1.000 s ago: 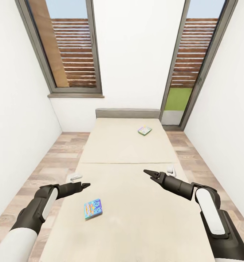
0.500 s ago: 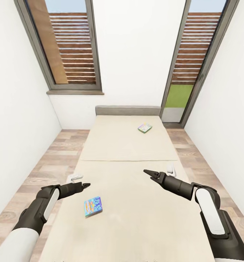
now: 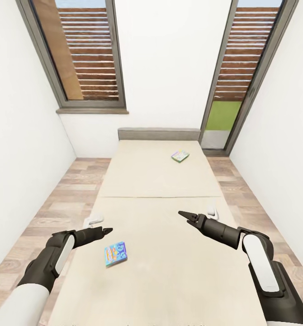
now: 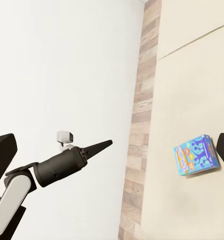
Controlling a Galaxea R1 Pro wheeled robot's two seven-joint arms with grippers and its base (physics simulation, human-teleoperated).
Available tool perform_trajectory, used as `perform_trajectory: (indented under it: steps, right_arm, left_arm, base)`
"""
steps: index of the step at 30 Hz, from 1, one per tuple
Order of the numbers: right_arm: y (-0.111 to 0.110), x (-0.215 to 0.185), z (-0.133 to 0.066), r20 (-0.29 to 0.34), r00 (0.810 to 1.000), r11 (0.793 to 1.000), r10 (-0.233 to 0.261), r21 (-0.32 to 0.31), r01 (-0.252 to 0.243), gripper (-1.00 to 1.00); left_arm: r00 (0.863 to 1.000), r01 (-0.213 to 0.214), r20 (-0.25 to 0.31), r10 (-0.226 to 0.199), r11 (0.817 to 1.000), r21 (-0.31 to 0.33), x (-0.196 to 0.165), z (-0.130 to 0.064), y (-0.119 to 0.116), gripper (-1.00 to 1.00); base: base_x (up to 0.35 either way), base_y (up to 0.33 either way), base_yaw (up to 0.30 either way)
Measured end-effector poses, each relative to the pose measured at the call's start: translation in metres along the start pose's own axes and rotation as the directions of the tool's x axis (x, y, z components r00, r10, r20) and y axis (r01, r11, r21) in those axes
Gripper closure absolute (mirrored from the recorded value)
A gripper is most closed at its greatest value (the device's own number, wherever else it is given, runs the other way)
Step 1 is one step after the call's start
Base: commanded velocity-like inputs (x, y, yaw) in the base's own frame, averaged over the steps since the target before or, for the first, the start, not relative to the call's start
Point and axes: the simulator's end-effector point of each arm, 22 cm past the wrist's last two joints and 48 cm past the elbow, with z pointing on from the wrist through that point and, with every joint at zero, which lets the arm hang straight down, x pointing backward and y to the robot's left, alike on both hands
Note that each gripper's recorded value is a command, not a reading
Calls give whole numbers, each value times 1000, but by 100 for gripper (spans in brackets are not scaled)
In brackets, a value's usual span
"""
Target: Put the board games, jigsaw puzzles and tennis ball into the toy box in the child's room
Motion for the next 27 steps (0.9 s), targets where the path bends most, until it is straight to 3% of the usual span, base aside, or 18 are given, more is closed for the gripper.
perform_trajectory:
  steps: [27]
  right_arm:
    - [-22,9,8,-20,999,999,34,26,-33,-100]
  left_arm:
    - [999,11,-35,-13,999,-53,19,15,19,-100]
  base:
    - [0,0,0]
